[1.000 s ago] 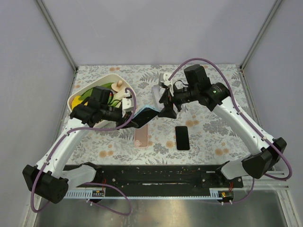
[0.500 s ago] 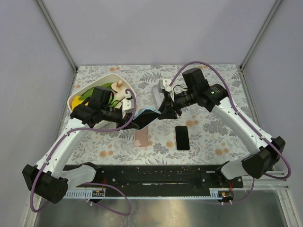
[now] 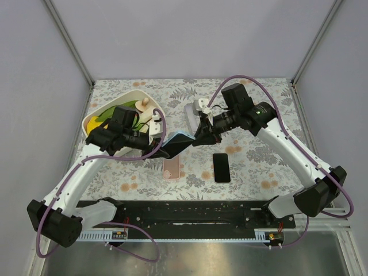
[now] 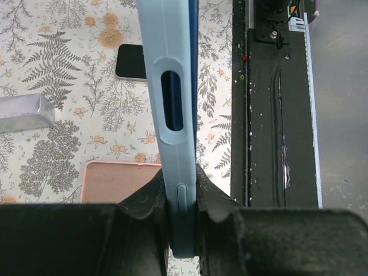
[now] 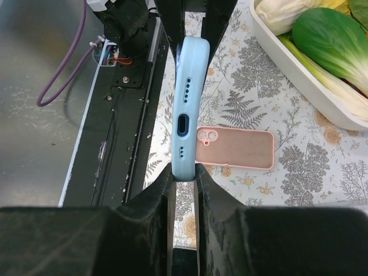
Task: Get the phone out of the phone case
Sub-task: Remove the phone case from the phone.
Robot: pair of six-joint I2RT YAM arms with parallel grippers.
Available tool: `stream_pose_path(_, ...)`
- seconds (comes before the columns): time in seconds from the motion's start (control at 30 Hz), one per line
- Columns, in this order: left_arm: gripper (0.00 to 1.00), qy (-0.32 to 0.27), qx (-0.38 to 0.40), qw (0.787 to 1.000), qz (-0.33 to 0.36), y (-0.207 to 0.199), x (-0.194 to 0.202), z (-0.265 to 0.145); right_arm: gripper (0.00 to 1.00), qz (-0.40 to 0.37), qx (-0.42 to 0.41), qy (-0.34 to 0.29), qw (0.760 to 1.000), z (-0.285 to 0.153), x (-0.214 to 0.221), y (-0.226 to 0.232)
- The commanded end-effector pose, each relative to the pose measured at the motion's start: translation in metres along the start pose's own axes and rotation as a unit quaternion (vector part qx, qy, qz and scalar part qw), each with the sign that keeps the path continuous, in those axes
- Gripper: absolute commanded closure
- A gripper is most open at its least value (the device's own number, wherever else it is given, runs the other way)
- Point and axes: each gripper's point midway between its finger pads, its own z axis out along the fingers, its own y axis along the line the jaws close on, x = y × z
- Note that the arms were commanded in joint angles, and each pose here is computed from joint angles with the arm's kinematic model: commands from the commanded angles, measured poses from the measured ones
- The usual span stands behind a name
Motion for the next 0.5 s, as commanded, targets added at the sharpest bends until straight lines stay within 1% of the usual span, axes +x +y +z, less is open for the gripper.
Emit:
stream_pose_path(0.0,1.0,-0.036,0.03,0.997,0.06,-0.011,-0.017,0.002,0.96,-0.035,-0.049,-0.013,0.998,-0.003,-0.009,0.025)
stream_pose_path(0.03,1.0,-0.032,0.039,0.996,0.069,-0.013,-0.013,0.002,0.99,-0.043,-0.058,-0.01,0.997,-0.003,-0.009,0.03)
stream_pose_path(0.07,1.0,-0.026,0.04,0.996,0.081,-0.012,-0.011,0.003,1.0,-0.059,-0.069,-0.005,0.996,-0.002,-0.007,0.036)
stream_pose_path(0.3,1.0,-0.007,0.057,0.993,0.104,-0.012,-0.003,0.01,1.0,-0.11,-0.126,0.022,0.986,0.002,-0.002,0.076)
stream_pose_path(0.47,1.0,-0.002,0.053,0.992,0.117,-0.01,-0.007,0.015,1.0,-0.125,-0.141,0.028,0.982,0.003,0.0,0.091)
